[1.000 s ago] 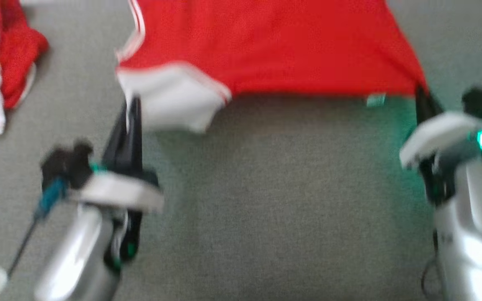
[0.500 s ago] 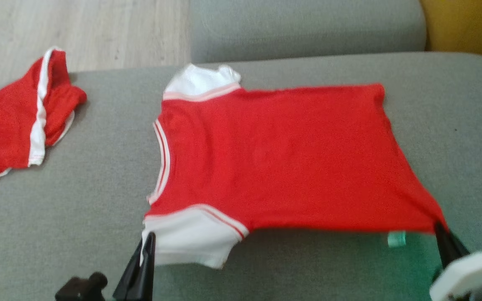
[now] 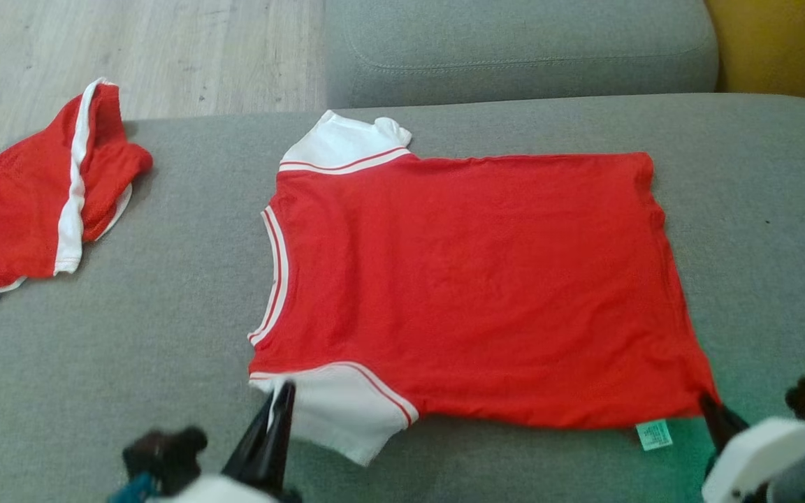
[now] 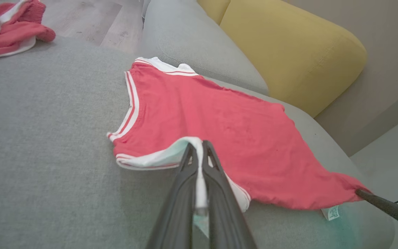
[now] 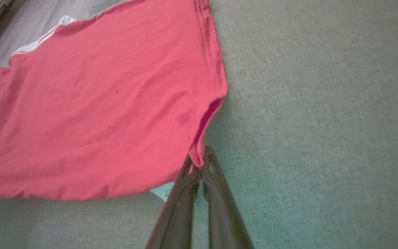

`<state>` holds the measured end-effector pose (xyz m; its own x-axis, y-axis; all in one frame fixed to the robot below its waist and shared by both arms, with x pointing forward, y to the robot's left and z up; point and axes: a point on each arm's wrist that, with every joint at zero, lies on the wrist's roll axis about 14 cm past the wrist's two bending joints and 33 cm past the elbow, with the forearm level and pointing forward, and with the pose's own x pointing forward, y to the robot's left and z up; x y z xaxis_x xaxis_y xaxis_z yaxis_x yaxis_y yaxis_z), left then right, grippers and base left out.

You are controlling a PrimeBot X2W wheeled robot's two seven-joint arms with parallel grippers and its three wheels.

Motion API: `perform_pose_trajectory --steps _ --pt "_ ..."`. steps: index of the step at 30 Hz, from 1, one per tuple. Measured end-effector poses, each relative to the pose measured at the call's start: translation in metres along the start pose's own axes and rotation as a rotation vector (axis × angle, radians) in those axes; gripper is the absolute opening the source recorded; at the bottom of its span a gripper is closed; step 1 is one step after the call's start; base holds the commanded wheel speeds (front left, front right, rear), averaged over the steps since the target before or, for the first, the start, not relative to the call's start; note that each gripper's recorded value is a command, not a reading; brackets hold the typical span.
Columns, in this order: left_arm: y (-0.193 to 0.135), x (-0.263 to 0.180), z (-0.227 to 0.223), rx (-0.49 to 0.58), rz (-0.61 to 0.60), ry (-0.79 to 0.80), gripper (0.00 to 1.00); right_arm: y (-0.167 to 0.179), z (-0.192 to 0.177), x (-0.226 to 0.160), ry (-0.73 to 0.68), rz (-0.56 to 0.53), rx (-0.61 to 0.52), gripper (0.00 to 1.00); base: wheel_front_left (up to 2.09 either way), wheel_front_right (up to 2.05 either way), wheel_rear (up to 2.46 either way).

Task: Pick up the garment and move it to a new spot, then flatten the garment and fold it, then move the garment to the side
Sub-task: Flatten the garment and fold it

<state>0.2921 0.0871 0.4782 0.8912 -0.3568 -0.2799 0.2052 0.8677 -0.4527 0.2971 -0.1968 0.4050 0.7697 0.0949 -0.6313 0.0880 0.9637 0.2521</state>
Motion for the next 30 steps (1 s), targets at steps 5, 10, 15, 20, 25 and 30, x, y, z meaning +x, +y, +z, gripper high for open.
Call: perform_pose_trajectory --steps 5,10,15,20,25,30 --pt "-0.012 0.029 0.02 -0.027 -0.056 -0.047 0.0 0.007 0.025 0.016 -0.036 0.03 0.037 0.0 0.0 0.0 0.0" --pt "-0.01 0.061 0.031 -0.038 -0.054 -0.066 0.0 0.002 0.042 0.036 -0.043 0.015 0.079 0.0 0.0 0.0 0.0" --pt "0.005 0.088 0.045 -0.01 0.011 -0.129 0.0 -0.005 0.059 0.056 -0.076 -0.009 0.119 0.0 0.0 0.0 0.0" --pt "0.014 0.11 0.047 0.011 0.044 -0.146 0.0 -0.002 0.071 0.076 -0.096 -0.012 0.128 0.0 0.0 0.0 0.0" --pt "0.019 0.13 0.05 0.049 0.048 -0.149 0.0 -0.003 0.069 0.092 -0.084 -0.021 0.131 0.0 0.0 0.0 0.0" --pt "0.023 0.149 0.054 0.092 0.042 -0.142 0.0 -0.003 0.067 0.102 -0.076 -0.027 0.124 0.0 0.0 0.0 0.0"
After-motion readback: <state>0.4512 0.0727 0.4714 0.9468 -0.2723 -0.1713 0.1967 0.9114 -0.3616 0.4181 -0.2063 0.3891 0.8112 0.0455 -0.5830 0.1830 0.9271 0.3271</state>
